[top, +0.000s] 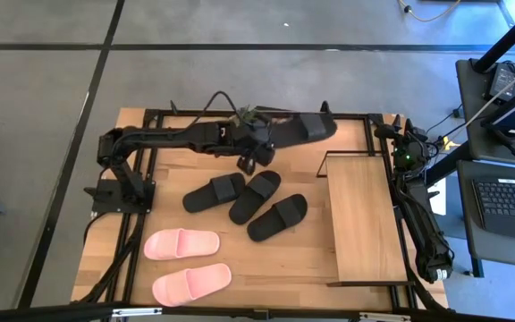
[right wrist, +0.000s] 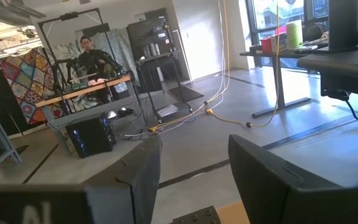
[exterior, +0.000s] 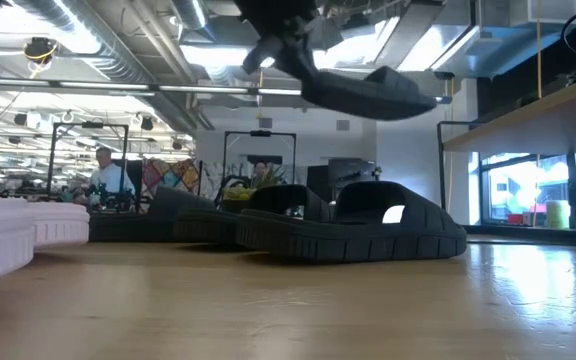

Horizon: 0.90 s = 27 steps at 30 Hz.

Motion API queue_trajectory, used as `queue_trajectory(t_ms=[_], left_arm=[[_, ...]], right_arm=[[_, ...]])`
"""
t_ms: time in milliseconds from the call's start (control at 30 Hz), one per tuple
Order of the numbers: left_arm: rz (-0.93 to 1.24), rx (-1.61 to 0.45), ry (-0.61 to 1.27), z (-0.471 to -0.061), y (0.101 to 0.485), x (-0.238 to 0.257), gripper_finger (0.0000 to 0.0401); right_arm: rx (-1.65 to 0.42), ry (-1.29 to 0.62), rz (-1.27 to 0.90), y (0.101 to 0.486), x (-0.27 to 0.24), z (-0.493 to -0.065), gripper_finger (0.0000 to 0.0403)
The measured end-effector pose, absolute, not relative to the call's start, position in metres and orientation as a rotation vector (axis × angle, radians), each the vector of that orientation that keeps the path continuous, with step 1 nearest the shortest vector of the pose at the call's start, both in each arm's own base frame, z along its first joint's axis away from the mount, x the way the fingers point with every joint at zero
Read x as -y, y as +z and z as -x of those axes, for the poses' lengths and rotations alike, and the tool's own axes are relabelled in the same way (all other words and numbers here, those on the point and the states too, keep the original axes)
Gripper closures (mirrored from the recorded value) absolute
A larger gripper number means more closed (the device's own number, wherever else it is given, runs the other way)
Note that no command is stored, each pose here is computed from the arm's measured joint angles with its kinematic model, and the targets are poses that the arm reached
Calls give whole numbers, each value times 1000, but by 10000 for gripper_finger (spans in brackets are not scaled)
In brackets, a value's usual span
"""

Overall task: Pick and place slides into the shelf
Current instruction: Put the black slides under the shelf

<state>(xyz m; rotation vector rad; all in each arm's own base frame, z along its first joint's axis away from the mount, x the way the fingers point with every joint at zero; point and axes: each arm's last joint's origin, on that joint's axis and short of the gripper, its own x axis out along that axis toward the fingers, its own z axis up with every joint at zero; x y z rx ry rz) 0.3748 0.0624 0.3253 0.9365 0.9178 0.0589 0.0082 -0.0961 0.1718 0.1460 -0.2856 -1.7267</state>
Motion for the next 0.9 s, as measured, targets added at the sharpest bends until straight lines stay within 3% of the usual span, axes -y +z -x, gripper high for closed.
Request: queue_trajectory(t_ms=[533, 900], left_arm=[[-929, -1128, -240, -353, 309, -26, 374], [-873, -1046, -439, -349, 311, -15, 375]], right_arm=[[297, -1725, -156, 172, 96, -8, 215], [315, -1722, -171, 172, 96, -8, 215]])
